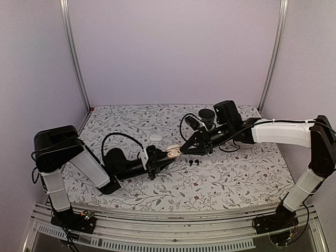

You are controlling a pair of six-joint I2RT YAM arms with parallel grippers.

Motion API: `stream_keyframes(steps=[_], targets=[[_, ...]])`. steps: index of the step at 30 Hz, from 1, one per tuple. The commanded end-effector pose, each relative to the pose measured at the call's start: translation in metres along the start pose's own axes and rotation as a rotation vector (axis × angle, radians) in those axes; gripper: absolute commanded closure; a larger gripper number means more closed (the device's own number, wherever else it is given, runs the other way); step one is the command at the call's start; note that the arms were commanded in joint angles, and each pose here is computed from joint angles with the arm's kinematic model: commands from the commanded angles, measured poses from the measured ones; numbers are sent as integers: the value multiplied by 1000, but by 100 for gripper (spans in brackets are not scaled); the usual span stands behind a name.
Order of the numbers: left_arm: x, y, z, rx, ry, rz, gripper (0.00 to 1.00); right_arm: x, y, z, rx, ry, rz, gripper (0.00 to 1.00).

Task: Insert the wireless bluetooth earbuds into the charging case
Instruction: Insert the left earbud into the left side groove of the charging case.

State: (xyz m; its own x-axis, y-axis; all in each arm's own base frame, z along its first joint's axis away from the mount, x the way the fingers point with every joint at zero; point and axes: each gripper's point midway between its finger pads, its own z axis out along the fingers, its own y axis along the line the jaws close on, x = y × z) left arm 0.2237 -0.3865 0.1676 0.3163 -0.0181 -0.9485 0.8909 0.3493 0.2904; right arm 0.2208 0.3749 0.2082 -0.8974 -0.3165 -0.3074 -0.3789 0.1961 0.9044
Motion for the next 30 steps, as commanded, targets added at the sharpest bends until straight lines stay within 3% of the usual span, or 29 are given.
stream_keyframes(steps=[1, 30], targets=[[-18, -1, 5, -6, -76, 7, 100, -5, 11, -2, -32, -6, -29, 83], [-11, -4, 17, 27, -57, -22, 100, -4, 25, 10, -74, 23, -45, 82]])
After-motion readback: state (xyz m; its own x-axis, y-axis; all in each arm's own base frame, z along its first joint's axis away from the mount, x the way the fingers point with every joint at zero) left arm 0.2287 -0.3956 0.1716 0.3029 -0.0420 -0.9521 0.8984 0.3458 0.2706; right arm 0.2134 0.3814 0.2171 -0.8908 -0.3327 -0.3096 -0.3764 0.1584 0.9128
